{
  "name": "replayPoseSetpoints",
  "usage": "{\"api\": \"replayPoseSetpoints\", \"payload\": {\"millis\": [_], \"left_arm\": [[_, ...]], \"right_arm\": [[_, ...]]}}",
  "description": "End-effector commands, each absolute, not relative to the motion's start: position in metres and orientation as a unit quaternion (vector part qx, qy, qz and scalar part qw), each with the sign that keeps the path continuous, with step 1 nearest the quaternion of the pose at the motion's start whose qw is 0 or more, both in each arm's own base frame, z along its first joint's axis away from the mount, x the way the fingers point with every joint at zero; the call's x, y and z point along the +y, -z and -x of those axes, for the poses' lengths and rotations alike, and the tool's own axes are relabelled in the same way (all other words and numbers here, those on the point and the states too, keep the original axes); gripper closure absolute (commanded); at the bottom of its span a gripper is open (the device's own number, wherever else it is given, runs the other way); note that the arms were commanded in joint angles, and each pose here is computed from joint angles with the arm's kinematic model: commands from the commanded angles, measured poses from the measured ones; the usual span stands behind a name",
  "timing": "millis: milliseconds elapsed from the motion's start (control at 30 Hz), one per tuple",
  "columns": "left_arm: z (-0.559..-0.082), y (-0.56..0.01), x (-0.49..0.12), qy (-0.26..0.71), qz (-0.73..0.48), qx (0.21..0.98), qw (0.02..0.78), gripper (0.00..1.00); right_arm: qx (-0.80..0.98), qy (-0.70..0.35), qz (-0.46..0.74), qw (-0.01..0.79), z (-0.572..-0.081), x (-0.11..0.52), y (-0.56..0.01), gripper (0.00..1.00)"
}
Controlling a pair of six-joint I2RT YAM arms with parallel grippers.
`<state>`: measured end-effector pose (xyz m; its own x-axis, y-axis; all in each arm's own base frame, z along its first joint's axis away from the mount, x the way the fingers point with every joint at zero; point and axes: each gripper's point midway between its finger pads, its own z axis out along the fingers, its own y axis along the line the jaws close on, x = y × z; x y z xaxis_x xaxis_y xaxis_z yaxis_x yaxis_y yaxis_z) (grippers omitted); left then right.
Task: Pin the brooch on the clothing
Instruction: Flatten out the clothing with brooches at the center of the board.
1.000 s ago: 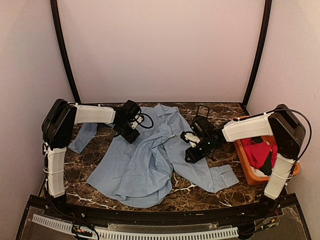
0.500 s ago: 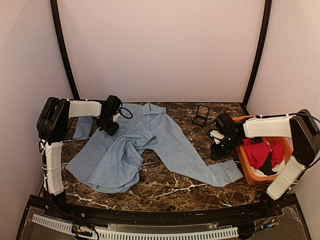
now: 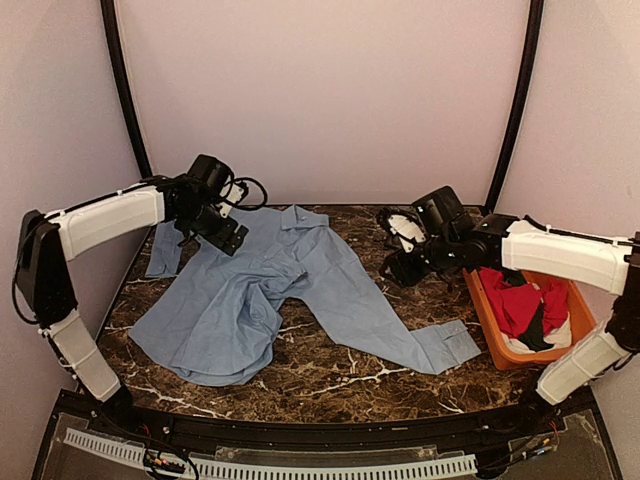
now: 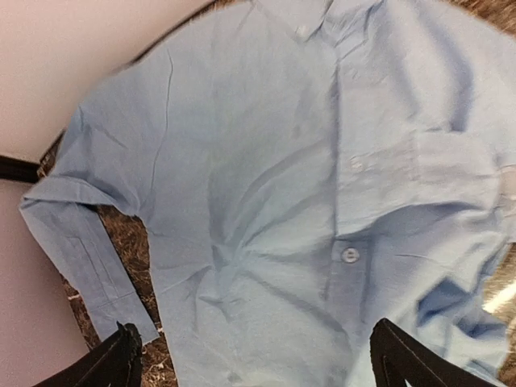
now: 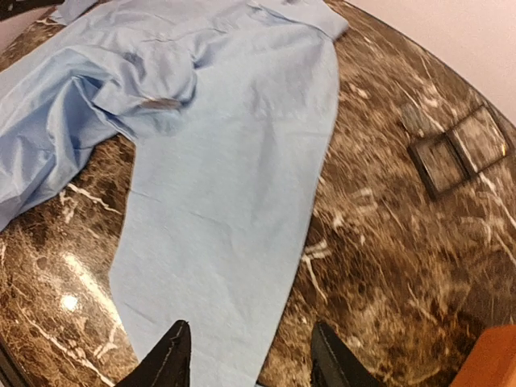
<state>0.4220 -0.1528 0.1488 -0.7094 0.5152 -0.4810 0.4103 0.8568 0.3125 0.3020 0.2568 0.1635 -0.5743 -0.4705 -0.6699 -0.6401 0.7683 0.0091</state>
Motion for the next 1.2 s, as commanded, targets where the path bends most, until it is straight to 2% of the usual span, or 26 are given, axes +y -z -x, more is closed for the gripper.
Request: {"api": "replayPoseSetpoints", "payload": {"millis": [0, 100, 167, 333, 533, 833, 1167], "left_arm": [[-0.375, -0.19, -0.183, -0.037, -0.279, 0.902, 0.327, 0.01], [-0.353, -0.17, -0.185, -0.008, -0.264, 0.912, 0.313, 0.01], [-0.343, -0.157, -0.181, 0.002, -0.252, 0.915, 0.315, 0.01], [-0.328, -0.125, -0.172, 0.002, -0.225, 0.933, 0.279, 0.01], [-0.346, -0.138, -0.168, -0.01, -0.221, 0.931, 0.29, 0.01], [-0.407, -0.158, -0.158, 0.032, -0.167, 0.937, 0.304, 0.01], [-0.445, -0.086, -0.175, 0.048, -0.164, 0.954, 0.246, 0.01]], "right_arm": [[0.839, -0.164, 0.376, 0.358, -0.308, 0.315, -0.165, 0.5], [0.831, -0.304, 0.348, 0.309, -0.298, 0.368, -0.173, 0.5], [0.821, -0.348, 0.344, 0.293, -0.295, 0.4, -0.175, 0.5], [0.813, -0.375, 0.365, 0.256, -0.296, 0.474, -0.159, 0.5], [0.814, -0.388, 0.375, 0.213, -0.309, 0.525, -0.121, 0.5], [0.815, -0.393, 0.389, 0.173, -0.293, 0.538, -0.09, 0.49], [0.821, -0.389, 0.398, 0.131, -0.274, 0.531, -0.063, 0.55]]}}
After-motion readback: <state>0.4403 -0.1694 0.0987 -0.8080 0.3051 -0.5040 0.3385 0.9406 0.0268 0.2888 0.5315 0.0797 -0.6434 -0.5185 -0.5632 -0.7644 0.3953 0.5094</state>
